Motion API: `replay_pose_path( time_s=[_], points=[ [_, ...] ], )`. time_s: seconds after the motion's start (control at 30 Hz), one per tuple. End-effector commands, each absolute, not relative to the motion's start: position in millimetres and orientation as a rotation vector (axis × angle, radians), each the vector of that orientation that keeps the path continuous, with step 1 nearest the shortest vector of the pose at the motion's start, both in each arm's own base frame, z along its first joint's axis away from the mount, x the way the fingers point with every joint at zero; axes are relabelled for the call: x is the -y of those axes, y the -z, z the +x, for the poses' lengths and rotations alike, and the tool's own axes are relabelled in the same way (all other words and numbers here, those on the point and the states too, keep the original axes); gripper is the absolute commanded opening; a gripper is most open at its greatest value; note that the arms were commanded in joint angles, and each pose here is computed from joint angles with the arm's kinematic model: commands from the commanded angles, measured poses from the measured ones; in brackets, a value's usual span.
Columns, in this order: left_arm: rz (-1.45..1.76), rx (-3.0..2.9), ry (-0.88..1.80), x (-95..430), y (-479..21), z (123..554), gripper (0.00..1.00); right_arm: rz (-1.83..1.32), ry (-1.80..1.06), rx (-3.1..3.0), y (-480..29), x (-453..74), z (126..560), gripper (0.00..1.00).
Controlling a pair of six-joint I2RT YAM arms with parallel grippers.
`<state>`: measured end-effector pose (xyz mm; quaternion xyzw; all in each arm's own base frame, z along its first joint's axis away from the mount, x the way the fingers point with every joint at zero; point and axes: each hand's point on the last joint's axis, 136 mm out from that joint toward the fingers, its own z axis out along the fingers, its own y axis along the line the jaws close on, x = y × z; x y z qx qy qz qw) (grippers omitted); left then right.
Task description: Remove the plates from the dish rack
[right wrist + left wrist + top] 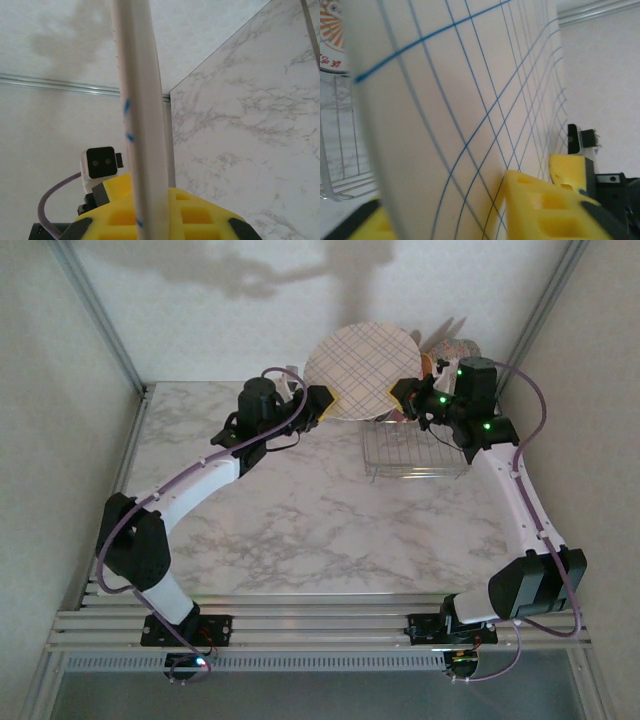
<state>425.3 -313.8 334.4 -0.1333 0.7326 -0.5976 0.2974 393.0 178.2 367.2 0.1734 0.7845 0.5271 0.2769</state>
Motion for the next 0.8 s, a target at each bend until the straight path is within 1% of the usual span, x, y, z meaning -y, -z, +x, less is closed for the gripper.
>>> replay_pose_path(
  time_s=[0.0,0.03,0.07,0.2,0.23,0.27,0.33,0.37,0.4,0.5,0.63,0.77],
  points=[
    [-0.349,-1.908,1.619,311,-339,427,0.13,0.353,-1.497,-2.041,-392,-191,389,0.00],
    [-0.361,-1.904,1.631,311,-338,428,0.04,0.348,-1.497,-2.047,-391,-192,388,0.00],
    [-0.361,-1.885,1.649,310,-342,427,0.00,0.346,-1.495,-2.052,-390,-193,388,0.00],
    [-0.386,-1.804,1.732,304,-356,426,0.00,0.352,-1.474,-2.066,-385,-192,388,0.00],
    [-0.390,-1.781,1.749,301,-361,426,0.00,0.346,-1.465,-2.065,-386,-192,387,0.03],
    [-0.392,-1.762,1.759,299,-365,426,0.00,0.346,-1.450,-2.065,-386,-191,387,0.09],
    [-0.398,-1.727,1.772,291,-373,426,0.00,0.341,-1.420,-2.069,-386,-189,386,0.25],
    [-0.403,-1.714,1.775,287,-375,426,0.00,0.342,-1.395,-2.070,-386,-187,386,0.35],
    [-0.408,-1.700,1.773,281,-378,427,0.00,0.341,-1.373,-2.074,-385,-185,386,0.44],
    [-0.421,-1.680,1.750,266,-383,429,0.00,0.334,-1.299,-2.067,-388,-178,384,0.61],
    [-0.459,-1.673,1.710,244,-377,434,0.00,0.276,-1.177,-2.013,-400,-167,377,0.71],
    [-0.516,-1.674,1.641,216,-363,442,0.00,0.086,-0.954,-1.922,-414,-164,359,0.74]
  ],
)
